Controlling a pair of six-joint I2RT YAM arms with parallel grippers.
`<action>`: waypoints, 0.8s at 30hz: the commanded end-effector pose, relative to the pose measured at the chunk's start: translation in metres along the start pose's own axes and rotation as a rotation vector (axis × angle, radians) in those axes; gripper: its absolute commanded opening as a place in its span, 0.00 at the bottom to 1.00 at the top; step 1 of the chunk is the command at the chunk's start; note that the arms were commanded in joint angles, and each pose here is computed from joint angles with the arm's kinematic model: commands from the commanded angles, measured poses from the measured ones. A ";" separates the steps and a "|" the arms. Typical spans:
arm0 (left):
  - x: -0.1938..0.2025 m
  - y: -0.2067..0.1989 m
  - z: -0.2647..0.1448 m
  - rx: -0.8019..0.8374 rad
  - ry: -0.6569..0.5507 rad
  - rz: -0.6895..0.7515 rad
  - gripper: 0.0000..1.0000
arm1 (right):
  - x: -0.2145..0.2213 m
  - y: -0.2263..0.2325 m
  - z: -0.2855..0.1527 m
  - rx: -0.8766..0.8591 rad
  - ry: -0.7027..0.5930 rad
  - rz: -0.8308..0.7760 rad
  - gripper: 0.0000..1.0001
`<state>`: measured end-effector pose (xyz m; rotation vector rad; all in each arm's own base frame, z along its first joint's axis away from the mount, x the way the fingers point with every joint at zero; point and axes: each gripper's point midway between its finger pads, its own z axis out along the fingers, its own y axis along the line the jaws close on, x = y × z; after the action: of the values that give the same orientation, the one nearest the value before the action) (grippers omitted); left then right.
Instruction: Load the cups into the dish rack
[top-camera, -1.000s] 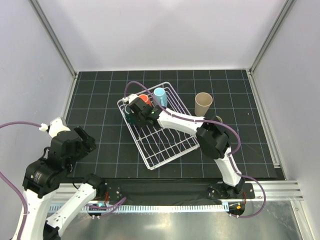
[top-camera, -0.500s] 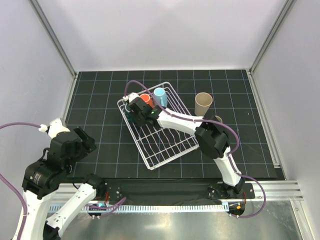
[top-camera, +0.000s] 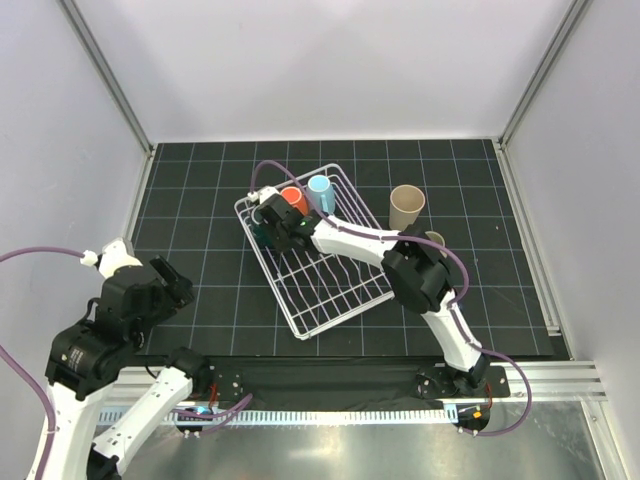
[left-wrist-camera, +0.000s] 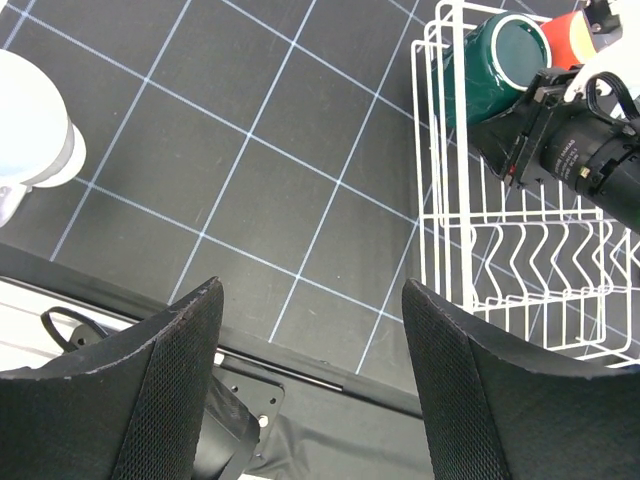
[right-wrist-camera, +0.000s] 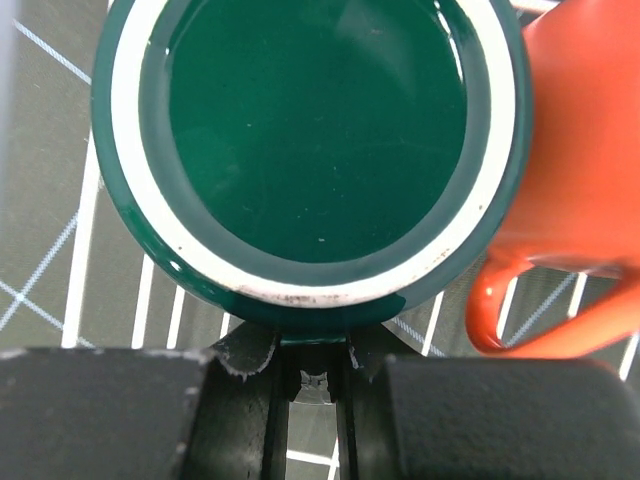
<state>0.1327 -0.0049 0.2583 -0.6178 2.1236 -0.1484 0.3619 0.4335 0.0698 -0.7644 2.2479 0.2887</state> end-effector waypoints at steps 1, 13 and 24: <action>0.002 -0.003 0.003 0.014 0.005 0.008 0.71 | -0.050 0.006 -0.010 -0.033 -0.139 0.049 0.14; -0.003 -0.007 0.005 -0.003 0.005 0.014 0.79 | -0.046 0.010 -0.019 -0.063 -0.117 0.044 0.57; 0.002 -0.023 0.046 -0.168 0.201 0.271 0.82 | -0.046 -0.001 -0.081 -0.076 -0.138 0.079 0.67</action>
<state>0.1686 -0.0225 0.2402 -0.4764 2.3599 0.0410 0.3441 0.4273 0.1069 -0.7439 2.2253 0.3988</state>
